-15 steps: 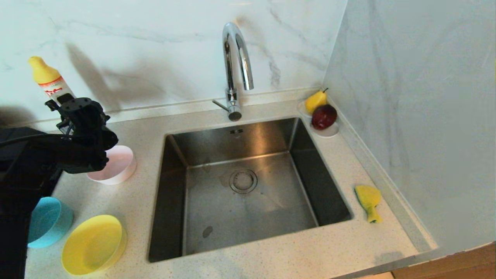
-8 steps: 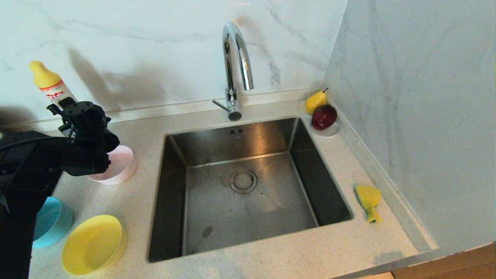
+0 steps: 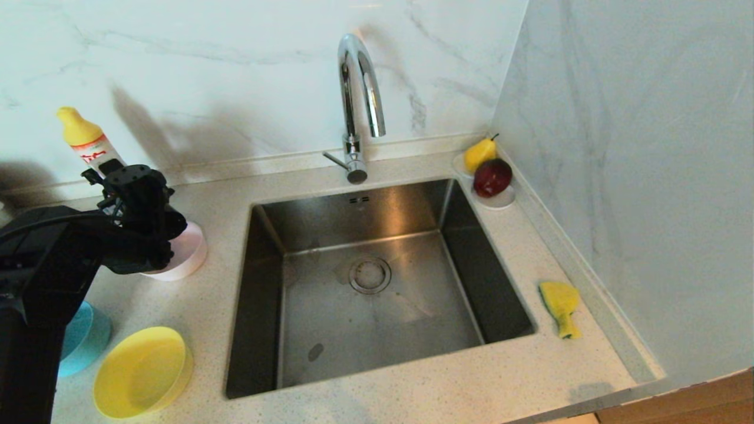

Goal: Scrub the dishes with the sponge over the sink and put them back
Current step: Place the dish soap on the table

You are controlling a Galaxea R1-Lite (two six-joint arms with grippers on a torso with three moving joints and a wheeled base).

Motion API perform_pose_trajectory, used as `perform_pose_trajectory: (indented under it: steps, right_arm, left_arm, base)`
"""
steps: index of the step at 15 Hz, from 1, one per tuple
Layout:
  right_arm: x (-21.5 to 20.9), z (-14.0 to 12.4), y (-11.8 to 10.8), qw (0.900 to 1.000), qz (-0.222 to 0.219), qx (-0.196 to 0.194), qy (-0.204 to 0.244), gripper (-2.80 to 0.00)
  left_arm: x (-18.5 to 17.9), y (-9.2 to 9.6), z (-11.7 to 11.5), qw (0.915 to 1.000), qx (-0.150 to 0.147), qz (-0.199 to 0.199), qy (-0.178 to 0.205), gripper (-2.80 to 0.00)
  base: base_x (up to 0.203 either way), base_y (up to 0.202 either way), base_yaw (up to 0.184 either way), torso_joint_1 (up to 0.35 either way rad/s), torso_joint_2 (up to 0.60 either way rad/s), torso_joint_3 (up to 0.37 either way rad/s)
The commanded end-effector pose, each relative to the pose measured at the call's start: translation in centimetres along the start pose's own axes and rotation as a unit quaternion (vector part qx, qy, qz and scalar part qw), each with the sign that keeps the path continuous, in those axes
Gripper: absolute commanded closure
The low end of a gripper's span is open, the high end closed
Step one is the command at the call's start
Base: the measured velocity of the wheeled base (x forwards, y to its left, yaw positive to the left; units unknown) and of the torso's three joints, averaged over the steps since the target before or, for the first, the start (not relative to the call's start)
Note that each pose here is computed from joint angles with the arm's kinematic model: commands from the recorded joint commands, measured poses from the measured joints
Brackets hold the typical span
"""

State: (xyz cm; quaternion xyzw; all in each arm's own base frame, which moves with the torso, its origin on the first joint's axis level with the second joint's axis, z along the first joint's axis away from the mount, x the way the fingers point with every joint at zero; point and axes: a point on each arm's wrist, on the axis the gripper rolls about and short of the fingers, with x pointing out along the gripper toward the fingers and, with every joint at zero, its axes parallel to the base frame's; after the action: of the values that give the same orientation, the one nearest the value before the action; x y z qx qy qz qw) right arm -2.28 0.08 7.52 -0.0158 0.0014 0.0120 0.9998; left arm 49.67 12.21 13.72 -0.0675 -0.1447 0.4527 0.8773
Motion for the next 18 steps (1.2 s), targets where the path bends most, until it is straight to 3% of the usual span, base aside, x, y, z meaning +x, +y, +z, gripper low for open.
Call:
perform_pose_trajectory:
  steps: [1,7,8,15,18]
  right_arm:
    - [0.0,0.0,0.0,1.000,0.000,0.000,0.001,0.00]
    - [0.0,0.0,0.0,1.000,0.000,0.000,0.000,0.00]
    - [0.0,0.0,0.0,1.000,0.000,0.000,0.000,0.00]
    - [0.0,0.0,0.0,1.000,0.000,0.000,0.000,0.00]
    - [0.0,0.0,0.0,1.000,0.000,0.000,0.001,0.00]
  left_arm:
    - [0.0,0.2,-0.8,1.0000,0.004,0.003,0.004,0.00]
    - [0.1,0.2,-0.7,1.0000,0.006,0.003,0.004,0.00]
    - [0.1,0.2,-0.7,1.0000,0.006,0.003,0.004,-2.80]
    - [0.0,0.0,1.1,0.9999,-0.007,0.002,-0.009,-2.80]
    - [-0.1,0.0,3.7,0.9995,-0.020,0.001,-0.024,-2.80]
  base:
    - [0.000,0.000,0.000,0.000,0.00,0.000]
    - [0.000,0.000,0.000,0.000,0.00,0.000]
    - [0.000,0.000,0.000,0.000,0.00,0.000]
    - [0.000,0.000,0.000,0.000,0.00,0.000]
    - [0.000,0.000,0.000,0.000,0.00,0.000]
